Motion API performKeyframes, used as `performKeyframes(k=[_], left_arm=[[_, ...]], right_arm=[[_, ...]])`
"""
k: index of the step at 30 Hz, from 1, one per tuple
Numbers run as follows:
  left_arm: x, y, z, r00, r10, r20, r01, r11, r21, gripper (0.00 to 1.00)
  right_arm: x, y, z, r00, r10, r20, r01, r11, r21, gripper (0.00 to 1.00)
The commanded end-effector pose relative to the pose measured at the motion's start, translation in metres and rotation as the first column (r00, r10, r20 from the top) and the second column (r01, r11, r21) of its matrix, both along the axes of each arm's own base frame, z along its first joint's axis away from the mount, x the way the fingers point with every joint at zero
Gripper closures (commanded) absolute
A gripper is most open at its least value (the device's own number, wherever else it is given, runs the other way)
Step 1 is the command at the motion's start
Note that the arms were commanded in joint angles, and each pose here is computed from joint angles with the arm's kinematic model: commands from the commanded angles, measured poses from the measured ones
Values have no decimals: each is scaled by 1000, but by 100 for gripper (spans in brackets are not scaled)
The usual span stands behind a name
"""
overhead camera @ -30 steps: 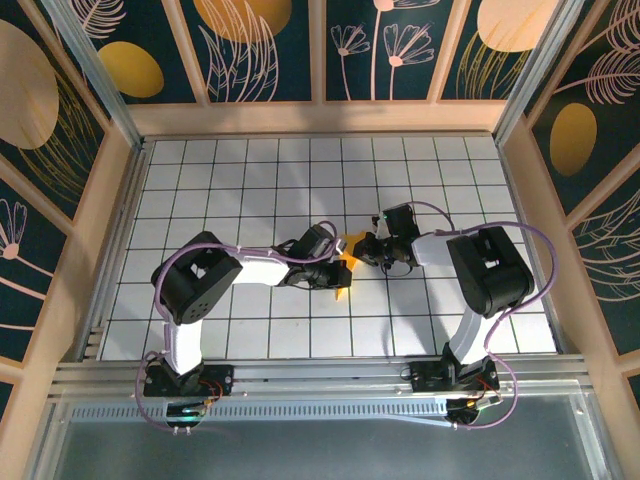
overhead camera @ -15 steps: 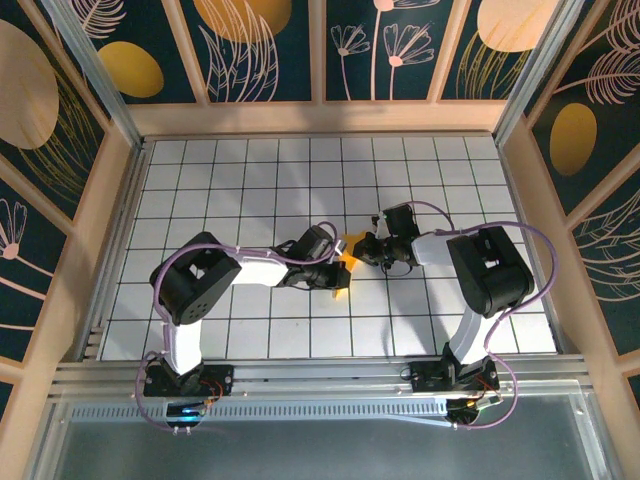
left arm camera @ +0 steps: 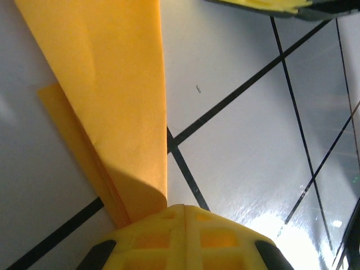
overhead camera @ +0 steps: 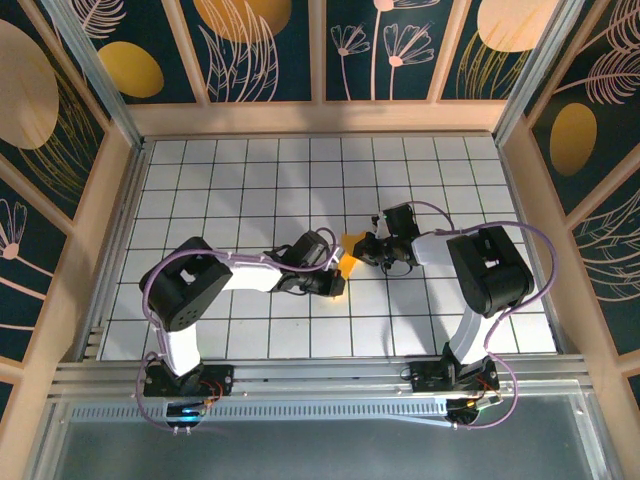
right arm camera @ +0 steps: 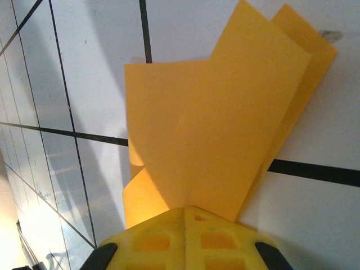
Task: Fold a paper plane with a square sheet of paper (fold left side to right side)
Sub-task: Fold the wing for the fifth time at the center of the table.
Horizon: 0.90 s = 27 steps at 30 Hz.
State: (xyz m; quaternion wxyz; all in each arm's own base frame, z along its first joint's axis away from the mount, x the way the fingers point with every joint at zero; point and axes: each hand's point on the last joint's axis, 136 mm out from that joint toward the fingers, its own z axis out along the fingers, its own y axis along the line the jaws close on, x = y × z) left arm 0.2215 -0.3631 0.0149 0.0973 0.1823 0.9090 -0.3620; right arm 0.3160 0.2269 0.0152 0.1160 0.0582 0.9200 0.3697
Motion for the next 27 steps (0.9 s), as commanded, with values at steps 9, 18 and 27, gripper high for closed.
performKeyframes(k=[9, 18, 27], left_arm=[[-37, 34, -21, 993, -106, -45, 111, 987, 119, 100], [-47, 44, -23, 992, -120, -41, 124, 985, 118, 100], [-47, 43, 1, 996, -89, -12, 89, 994, 55, 99]], right_arm=[[-16, -29, -39, 994, -44, -99, 30, 989, -141, 100], [-15, -28, -39, 994, -43, -101, 28, 990, -141, 100], [-3, -22, -27, 997, -23, -67, 15, 992, -123, 100]])
